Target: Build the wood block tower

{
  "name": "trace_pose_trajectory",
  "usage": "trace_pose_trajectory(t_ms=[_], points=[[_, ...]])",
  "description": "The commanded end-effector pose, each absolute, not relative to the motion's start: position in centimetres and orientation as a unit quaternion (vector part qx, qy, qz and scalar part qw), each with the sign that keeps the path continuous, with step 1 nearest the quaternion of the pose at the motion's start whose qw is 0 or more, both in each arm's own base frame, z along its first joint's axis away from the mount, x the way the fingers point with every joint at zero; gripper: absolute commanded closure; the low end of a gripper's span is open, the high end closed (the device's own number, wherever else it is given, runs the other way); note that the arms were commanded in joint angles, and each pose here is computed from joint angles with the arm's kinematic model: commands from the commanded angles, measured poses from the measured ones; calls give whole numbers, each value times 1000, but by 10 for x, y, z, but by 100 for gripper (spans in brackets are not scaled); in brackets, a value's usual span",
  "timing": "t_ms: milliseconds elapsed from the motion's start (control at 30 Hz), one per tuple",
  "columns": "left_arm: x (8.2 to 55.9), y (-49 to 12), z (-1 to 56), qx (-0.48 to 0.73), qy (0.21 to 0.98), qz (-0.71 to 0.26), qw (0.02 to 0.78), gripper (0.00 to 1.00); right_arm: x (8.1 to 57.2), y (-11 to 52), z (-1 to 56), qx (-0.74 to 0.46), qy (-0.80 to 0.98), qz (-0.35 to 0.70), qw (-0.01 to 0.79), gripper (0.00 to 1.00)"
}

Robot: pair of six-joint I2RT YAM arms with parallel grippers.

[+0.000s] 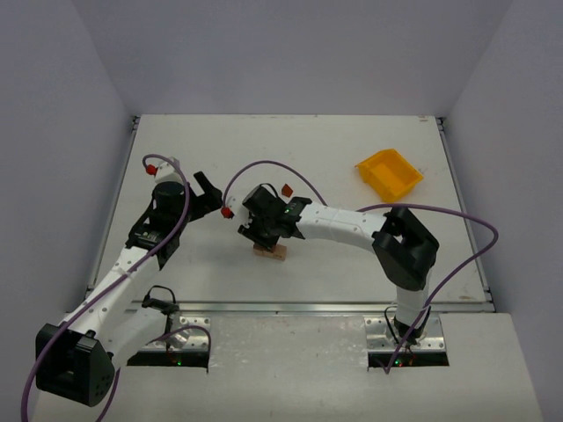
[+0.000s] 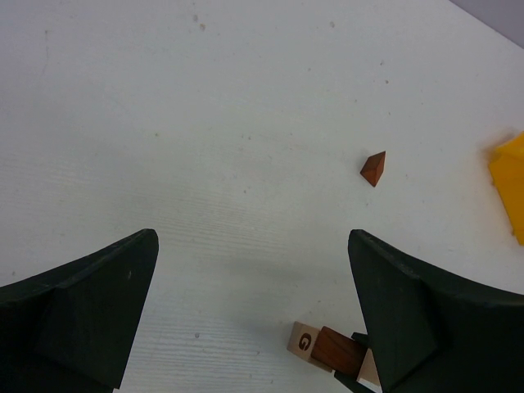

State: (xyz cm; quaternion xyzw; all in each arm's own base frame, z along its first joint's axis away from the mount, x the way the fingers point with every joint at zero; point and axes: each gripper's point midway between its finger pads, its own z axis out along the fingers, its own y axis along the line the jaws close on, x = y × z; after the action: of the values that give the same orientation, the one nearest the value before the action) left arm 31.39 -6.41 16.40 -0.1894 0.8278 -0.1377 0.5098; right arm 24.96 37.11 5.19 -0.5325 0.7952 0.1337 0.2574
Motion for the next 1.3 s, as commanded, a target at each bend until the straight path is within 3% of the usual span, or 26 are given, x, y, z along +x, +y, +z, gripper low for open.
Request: trace_pose_trajectory(t_ms=[0,333,433,533,633,1000,1100,1267], points=[[318,-67,180,-187,814,-152,528,0,251,380,58,-534,786,139,277,87],[318,-68,178,-186,815,-152,527,0,249,378,58,-542,782,137,276,81],[318,-68,179,-186,815,-153,527,0,248,378,58,-542,782,137,276,70],[318,-68,179,-186,815,-153,528,0,247,378,59,-543,781,137,275,52],[318,-67,179,-187,815,-152,528,0,247,378,59,-545,781,136,272,44],[319,-67,178,-188,815,-152,527,0,259,384,82,-540,768,129,318,27],[319,-67,178,-188,815,-151,527,0,266,393,107,-538,752,140,354,1],[318,-65,180,-191,812,-148,531,0,291,399,150,-525,732,128,415,1]])
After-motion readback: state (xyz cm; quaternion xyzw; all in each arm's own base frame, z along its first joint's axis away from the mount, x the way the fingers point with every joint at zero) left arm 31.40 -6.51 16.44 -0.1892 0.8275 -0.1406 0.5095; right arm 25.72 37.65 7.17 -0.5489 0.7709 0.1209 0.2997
